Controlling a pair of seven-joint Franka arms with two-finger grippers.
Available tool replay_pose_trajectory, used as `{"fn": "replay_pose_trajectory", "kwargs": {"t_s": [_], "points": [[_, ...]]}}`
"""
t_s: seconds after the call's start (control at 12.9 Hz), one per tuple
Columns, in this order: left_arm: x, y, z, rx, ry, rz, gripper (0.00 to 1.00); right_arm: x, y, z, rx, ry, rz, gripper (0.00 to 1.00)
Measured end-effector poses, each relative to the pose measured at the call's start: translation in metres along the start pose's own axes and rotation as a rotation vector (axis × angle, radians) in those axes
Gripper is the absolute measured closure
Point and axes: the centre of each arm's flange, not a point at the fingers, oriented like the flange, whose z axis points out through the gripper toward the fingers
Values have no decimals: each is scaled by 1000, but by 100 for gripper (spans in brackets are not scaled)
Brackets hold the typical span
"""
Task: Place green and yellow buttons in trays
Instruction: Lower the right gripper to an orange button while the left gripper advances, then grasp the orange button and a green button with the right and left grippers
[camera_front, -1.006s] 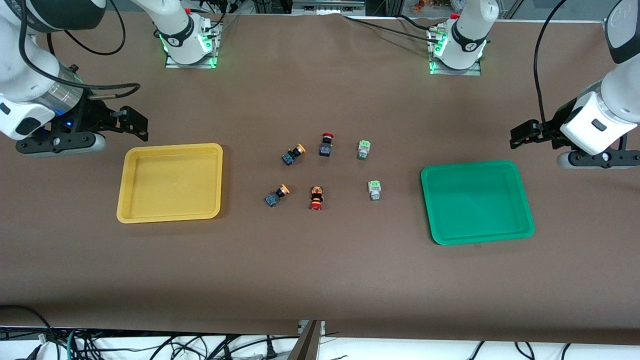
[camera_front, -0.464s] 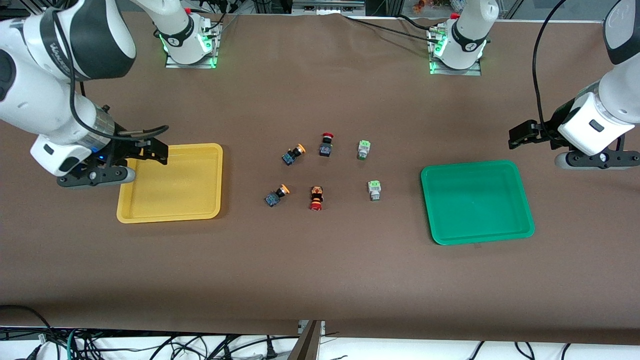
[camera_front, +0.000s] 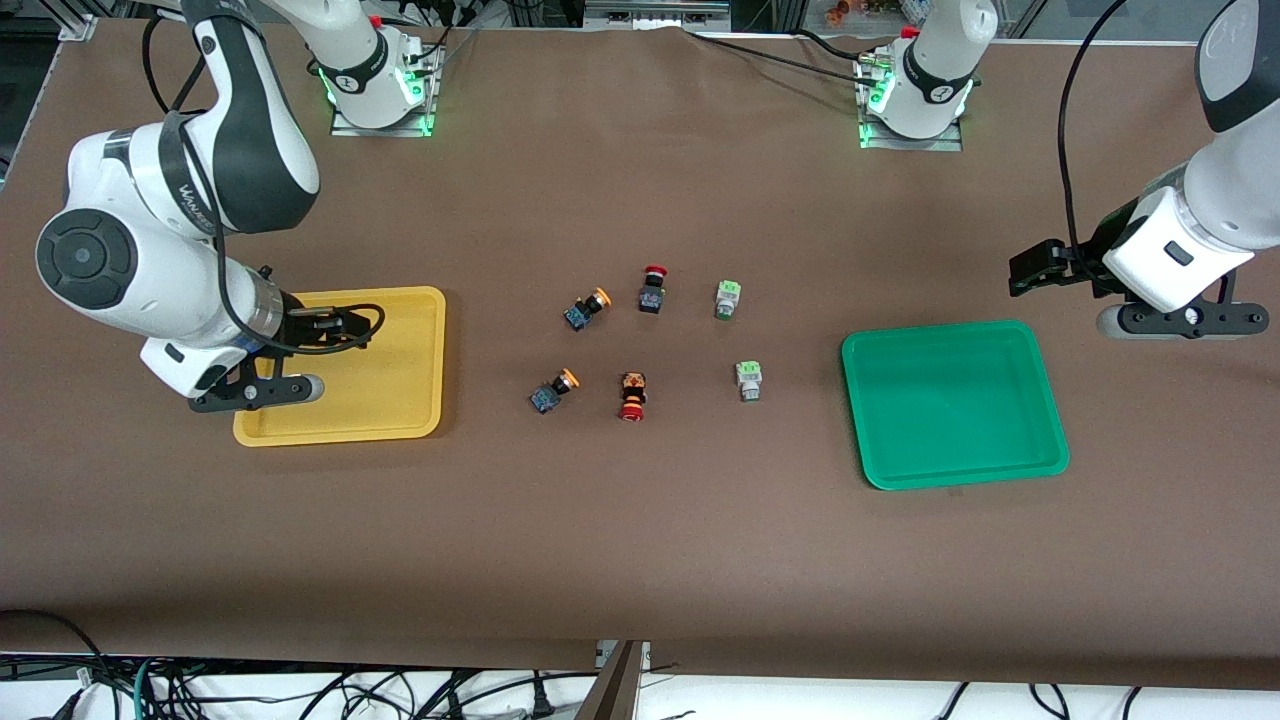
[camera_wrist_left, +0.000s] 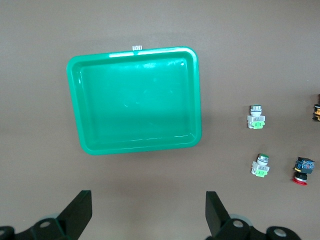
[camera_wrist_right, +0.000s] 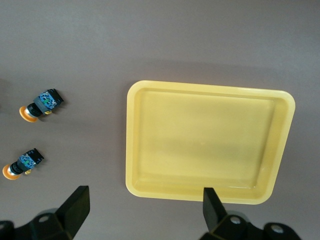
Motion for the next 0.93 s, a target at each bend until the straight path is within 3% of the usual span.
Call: {"fn": "replay_pose_trajectory", "kwargs": {"t_s": [0.15,0.39,0.54,0.93], "points": [[-1,9,1,-1,-2,-6,0,2,-15,0,30,24,-12,0],[0,44,13,-1,2,-9,0,16,-49,27,121,40,7,0],[4,70,37,-1,4,-17,0,27,-76,58,150,34,122,0],[10,108,126,-20,32,-15,0,33,-175,137,153,43,372,0]]}}
